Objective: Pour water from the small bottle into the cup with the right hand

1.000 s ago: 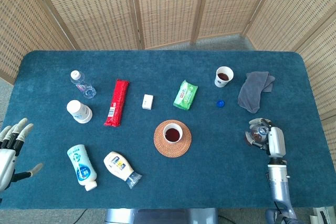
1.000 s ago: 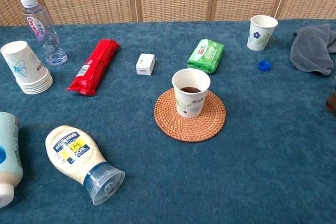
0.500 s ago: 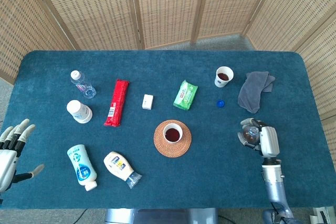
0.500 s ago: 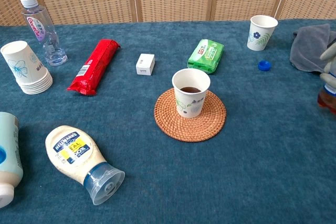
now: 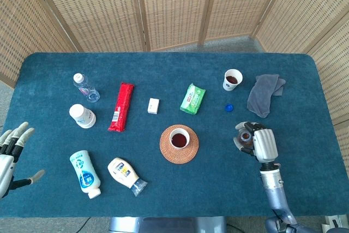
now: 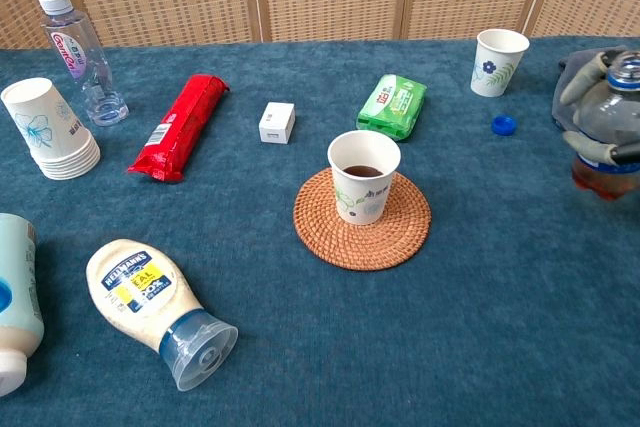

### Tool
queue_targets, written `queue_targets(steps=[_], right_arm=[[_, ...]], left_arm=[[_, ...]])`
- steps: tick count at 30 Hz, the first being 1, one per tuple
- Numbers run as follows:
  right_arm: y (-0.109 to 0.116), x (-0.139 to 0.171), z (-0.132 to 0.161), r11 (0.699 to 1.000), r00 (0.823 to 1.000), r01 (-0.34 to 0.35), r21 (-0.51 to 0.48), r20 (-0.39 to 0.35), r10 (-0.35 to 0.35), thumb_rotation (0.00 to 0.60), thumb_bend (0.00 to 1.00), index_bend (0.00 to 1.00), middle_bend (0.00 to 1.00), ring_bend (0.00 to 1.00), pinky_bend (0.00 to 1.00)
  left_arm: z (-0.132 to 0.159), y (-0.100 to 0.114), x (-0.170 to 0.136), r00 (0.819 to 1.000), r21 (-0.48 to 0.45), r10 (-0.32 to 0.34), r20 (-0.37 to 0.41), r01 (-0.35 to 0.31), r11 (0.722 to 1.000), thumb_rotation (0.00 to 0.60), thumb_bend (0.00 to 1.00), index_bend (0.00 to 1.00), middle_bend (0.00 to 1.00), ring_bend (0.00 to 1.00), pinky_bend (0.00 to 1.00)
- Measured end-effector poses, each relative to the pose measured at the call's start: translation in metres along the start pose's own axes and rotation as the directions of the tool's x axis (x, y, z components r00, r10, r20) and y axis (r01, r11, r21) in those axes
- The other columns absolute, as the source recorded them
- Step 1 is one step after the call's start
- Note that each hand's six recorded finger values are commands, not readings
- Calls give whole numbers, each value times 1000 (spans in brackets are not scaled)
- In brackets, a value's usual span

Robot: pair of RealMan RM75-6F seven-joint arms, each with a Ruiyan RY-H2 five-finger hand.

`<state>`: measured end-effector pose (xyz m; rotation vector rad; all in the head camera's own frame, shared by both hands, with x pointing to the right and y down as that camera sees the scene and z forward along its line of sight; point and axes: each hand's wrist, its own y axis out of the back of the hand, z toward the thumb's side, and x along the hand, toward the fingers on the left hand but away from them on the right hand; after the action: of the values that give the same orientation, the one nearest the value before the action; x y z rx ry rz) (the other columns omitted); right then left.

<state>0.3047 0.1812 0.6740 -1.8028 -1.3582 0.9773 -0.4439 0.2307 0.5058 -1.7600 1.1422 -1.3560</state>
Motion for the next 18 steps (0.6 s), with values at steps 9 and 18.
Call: queue_targets(steps=[9,18], right_arm=[[-6,-12,37,998,998,-29,61,-46,32,600,654,454,672,561,889],[-16,-23,55,987,993,-70,144,-85,83,600,653,454,671,561,889]], left_arm=[[-3,6,-2,1000,-21,10,3,-10,1000,600,146,0,0,0,0],[-6,9,-3,1000,-29,11,4,-11,1000,600,146,0,0,0,0]])
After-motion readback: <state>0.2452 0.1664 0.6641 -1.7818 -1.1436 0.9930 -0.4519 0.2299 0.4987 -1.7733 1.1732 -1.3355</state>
